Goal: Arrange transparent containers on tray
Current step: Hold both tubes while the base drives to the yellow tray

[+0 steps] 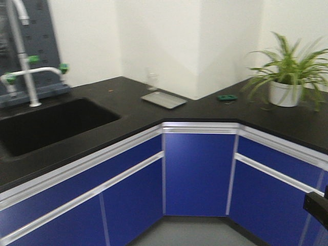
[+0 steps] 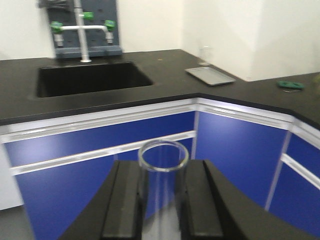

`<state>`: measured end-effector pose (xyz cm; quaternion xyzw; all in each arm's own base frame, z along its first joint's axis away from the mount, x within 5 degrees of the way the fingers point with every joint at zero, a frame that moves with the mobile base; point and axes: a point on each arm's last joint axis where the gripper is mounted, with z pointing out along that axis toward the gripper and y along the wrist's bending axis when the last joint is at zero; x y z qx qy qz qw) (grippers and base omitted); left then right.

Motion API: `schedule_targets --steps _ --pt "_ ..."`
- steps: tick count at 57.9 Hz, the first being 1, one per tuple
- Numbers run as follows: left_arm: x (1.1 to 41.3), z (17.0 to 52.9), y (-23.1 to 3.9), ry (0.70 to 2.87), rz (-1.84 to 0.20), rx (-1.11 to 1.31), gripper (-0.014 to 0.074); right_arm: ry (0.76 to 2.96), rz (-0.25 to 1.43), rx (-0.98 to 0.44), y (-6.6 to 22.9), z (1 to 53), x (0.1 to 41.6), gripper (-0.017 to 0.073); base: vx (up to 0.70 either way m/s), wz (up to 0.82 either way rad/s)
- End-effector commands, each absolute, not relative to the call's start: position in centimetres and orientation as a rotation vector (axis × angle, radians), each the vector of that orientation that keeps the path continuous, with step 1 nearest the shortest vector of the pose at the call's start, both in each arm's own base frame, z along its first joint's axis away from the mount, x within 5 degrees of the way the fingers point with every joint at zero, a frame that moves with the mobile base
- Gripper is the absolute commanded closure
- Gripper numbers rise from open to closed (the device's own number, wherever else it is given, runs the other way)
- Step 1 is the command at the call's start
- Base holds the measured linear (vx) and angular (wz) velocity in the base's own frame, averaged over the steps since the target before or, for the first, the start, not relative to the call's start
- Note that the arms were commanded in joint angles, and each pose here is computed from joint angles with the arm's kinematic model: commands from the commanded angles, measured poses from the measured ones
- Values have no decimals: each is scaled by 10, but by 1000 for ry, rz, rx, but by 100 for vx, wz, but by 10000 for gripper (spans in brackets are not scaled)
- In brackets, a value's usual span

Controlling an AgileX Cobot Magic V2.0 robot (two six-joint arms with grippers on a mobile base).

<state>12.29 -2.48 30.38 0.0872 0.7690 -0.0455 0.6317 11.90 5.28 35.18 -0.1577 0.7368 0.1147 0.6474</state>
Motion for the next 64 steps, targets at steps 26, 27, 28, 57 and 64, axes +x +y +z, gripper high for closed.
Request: schedule_targets --steps 26,27,28,57,64 --pt "124 319 -28 1662 -139 203 600 1567 279 -376 55 369 117 571 -23 62" --pt "124 319 -28 1662 -139 203 600 1567 279 -376 55 369 117 571 -14 60" --pt "124 319 -28 1662 -139 203 600 1567 279 -376 55 369 117 571 -14 59" --pt "124 319 -28 1662 -139 203 600 1567 279 -376 55 369 117 571 -4 47" --pt "124 319 -28 1662 -139 203 600 1568 279 -376 55 369 117 571 11 41"
